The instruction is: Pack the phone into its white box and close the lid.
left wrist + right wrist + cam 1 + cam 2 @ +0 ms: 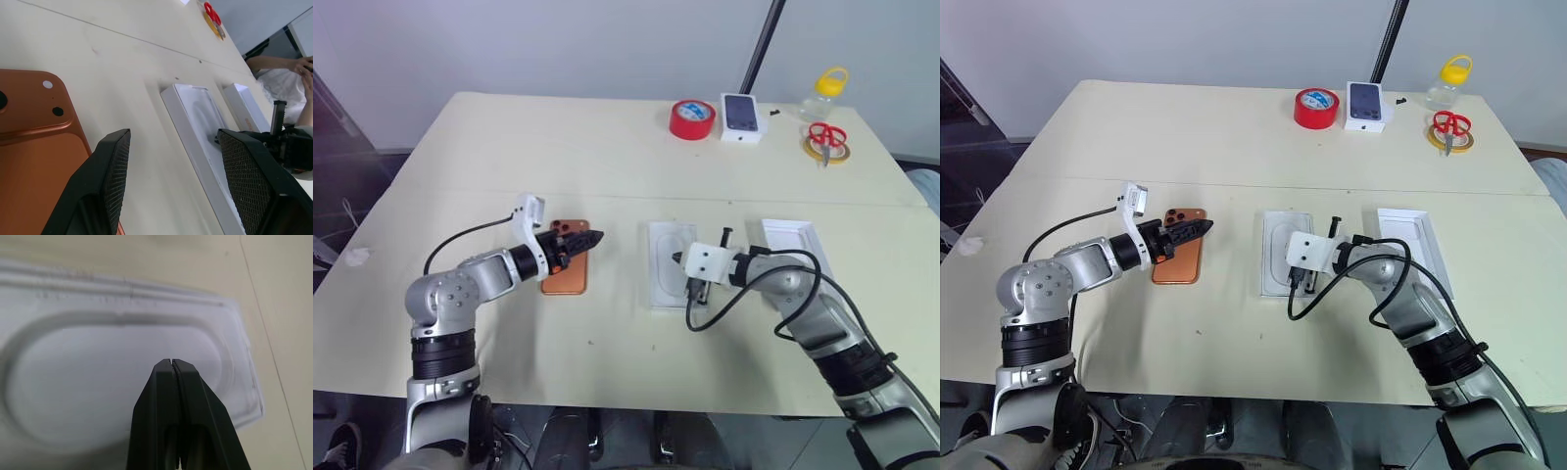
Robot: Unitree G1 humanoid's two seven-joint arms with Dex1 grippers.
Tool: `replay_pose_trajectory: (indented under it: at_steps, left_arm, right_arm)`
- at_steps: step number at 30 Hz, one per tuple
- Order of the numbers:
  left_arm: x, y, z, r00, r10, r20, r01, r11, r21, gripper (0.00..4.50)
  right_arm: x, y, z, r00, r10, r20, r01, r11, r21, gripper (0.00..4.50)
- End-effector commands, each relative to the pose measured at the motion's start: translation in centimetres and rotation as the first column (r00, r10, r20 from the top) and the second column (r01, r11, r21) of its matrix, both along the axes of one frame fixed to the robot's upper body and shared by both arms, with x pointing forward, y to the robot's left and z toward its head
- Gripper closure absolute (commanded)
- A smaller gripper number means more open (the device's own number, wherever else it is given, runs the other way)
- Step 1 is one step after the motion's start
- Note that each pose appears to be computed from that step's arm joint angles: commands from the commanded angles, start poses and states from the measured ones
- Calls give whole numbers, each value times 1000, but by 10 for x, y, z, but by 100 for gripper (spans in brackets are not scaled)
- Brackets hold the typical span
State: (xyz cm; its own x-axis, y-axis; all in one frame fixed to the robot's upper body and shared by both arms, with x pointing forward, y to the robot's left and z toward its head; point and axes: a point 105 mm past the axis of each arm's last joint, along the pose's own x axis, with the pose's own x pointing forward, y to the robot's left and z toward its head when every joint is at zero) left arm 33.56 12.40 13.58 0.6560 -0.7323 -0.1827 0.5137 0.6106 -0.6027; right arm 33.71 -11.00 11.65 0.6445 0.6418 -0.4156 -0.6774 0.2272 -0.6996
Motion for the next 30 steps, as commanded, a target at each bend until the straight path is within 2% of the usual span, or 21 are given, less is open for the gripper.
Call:
replay_pose_trajectory:
  at_steps: [1, 5, 8, 12, 15, 19, 23, 27, 30]
  left_arm:
    - [-3, -8, 14, 998, -64, -1, 64, 996, -62, 153]
    - [1, -4, 20, 999, -45, 13, 46, 997, -63, 153]
    - [2, -1, 18, 999, -36, 9, 36, 998, -50, 153]
    - [2, -1, 18, 1000, -28, 9, 29, 998, -51, 153]
    - [1, -2, 16, 1000, -26, 9, 27, 999, -46, 153]
    - [3, 0, 17, 1000, -9, 3, 9, 998, -63, 153]
    - [8, 19, 22, 998, 51, -31, -53, 994, -94, 153]
    - [13, 59, 33, 989, 130, -76, -140, 977, -161, 153]
    - [10, 81, 35, 983, 151, -107, -166, 975, -145, 153]
  right_arm:
    - [5, 13, 31, 995, 20, 95, -27, 997, 69, 446]
    - [6, 16, 10, 997, 26, 67, -28, 999, 25, 446]
    - [-4, 11, -11, 1000, 28, -7, -28, 1000, 3, 446]
    - [-17, 10, -14, 996, 60, -60, -59, 998, 11, 446]
    - [-20, 14, -8, 990, 69, -125, -59, 995, 82, 446]
    - [-3, 12, 10, 1000, 22, -23, -19, 995, 96, 446]
    - [16, 15, 39, 996, -49, 71, 33, 977, 208, 446]
    - [22, 43, 63, 994, -9, 113, -30, 942, 334, 446]
    - [25, 78, 62, 993, 47, 105, -81, 933, 350, 446]
